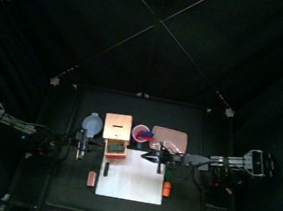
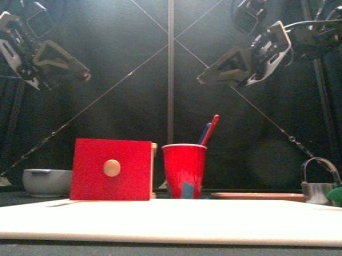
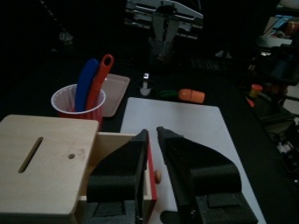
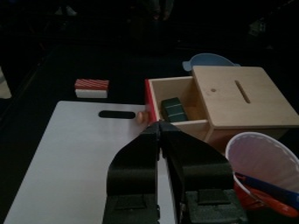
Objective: Grab sushi roll from open drawer and place on cutting board
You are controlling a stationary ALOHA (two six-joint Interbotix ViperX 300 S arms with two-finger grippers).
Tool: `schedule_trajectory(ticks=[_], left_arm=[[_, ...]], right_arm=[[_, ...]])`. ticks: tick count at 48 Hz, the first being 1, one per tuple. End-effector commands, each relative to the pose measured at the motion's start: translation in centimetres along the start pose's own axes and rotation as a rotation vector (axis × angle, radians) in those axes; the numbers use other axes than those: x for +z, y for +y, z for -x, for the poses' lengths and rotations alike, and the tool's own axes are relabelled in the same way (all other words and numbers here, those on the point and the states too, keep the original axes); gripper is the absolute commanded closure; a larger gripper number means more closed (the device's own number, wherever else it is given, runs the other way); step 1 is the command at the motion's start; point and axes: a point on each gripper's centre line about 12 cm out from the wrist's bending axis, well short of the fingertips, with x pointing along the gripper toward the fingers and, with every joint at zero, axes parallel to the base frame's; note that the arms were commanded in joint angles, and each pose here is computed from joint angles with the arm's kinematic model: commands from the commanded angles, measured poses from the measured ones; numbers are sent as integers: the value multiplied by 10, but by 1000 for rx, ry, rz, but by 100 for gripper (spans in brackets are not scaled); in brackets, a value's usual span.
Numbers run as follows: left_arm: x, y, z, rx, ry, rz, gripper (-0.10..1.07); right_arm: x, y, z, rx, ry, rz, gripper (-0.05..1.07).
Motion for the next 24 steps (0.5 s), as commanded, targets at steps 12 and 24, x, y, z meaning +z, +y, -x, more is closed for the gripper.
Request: schedule_trajectory(ticks=[12,24], left_arm=[[6,0,-2,-3,-16,-15,37],[18,-4,-2,-22,-57,-47,37]], right_arm=[[14,0,2,-2,-49,-3,99],[30,-4,-8,-18,-62,-64,99]])
